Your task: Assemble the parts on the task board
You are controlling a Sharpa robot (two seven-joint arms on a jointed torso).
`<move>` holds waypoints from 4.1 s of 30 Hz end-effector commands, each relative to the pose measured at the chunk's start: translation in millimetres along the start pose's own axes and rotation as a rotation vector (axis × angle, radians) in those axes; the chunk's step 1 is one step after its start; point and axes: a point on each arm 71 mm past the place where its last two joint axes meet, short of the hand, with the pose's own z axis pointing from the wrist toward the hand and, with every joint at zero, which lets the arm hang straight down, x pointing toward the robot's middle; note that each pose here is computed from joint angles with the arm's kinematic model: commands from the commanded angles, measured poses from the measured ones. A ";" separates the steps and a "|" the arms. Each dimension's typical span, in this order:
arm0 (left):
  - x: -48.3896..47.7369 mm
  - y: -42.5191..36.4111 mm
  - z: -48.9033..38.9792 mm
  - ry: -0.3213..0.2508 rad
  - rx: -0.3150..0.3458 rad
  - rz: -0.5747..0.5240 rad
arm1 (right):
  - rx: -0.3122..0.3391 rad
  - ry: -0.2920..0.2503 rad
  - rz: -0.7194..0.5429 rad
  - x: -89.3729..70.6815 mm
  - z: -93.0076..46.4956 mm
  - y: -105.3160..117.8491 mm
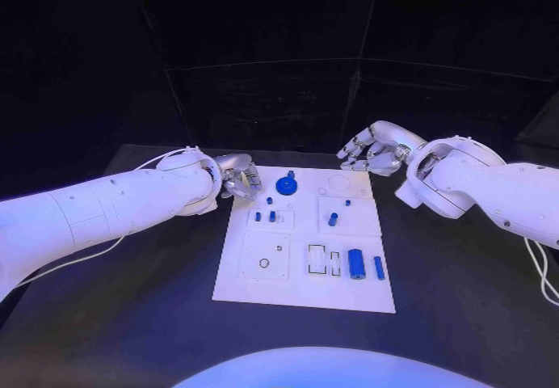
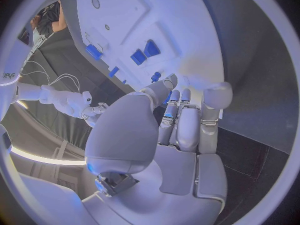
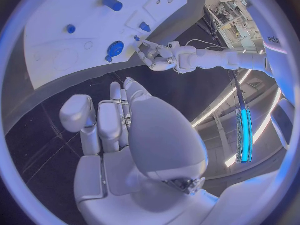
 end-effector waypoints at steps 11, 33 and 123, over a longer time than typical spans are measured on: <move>-29.3 0.4 -34.2 -0.319 0.289 -0.806 | 0.040 0.059 -0.442 17.3 -10.0 -23.6; -25.1 -9.5 -59.2 -0.391 0.391 -1.341 | 0.023 0.098 -0.522 59.0 -4.8 -31.1; -22.2 -7.7 -53.6 -0.354 0.368 -1.357 | -0.304 0.053 -0.349 129.4 -19.9 87.7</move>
